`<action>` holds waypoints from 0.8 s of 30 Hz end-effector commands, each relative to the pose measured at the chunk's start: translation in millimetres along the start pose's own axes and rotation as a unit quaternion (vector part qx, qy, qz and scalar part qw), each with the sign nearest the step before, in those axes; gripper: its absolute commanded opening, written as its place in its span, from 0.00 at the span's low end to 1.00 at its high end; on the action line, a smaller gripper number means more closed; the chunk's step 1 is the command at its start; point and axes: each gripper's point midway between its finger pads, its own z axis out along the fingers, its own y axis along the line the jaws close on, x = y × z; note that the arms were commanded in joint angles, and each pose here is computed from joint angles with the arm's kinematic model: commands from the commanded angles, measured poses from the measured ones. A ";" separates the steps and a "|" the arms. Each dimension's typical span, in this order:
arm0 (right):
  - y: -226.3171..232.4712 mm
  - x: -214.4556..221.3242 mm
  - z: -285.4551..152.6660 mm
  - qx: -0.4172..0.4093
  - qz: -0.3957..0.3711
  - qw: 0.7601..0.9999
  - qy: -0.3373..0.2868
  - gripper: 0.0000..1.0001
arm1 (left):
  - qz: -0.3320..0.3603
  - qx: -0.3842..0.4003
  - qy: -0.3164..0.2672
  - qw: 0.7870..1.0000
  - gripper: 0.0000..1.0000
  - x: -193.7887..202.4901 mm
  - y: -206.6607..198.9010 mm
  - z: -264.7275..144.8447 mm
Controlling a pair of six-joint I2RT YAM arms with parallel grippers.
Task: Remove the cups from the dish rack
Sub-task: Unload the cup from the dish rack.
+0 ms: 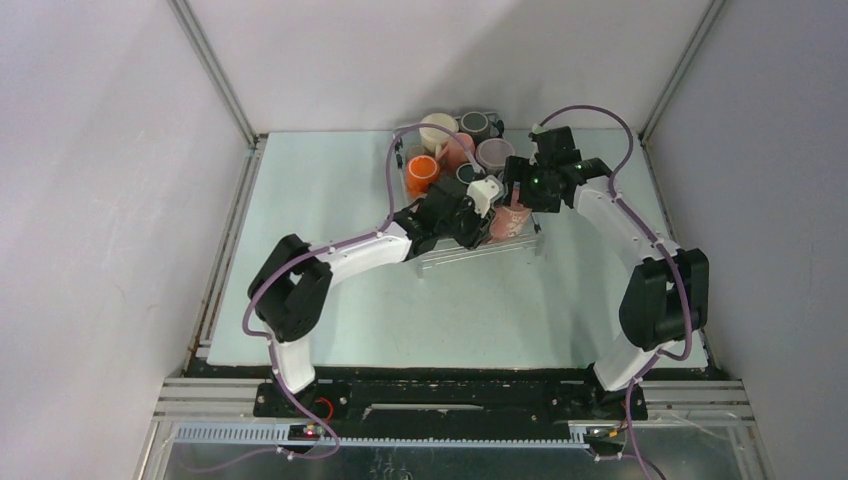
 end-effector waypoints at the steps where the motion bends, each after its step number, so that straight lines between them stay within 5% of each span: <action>1: -11.5 -7.1 -2.6 0.015 -0.003 1.000 0.000 0.57 | 0.014 -0.010 -0.003 1.000 0.46 -16.3 1.5 4.4; 24: -25.8 -8.9 -0.9 -0.013 0.022 1.000 0.011 0.55 | 0.016 -0.017 0.029 0.999 0.44 -18.0 0.5 42.9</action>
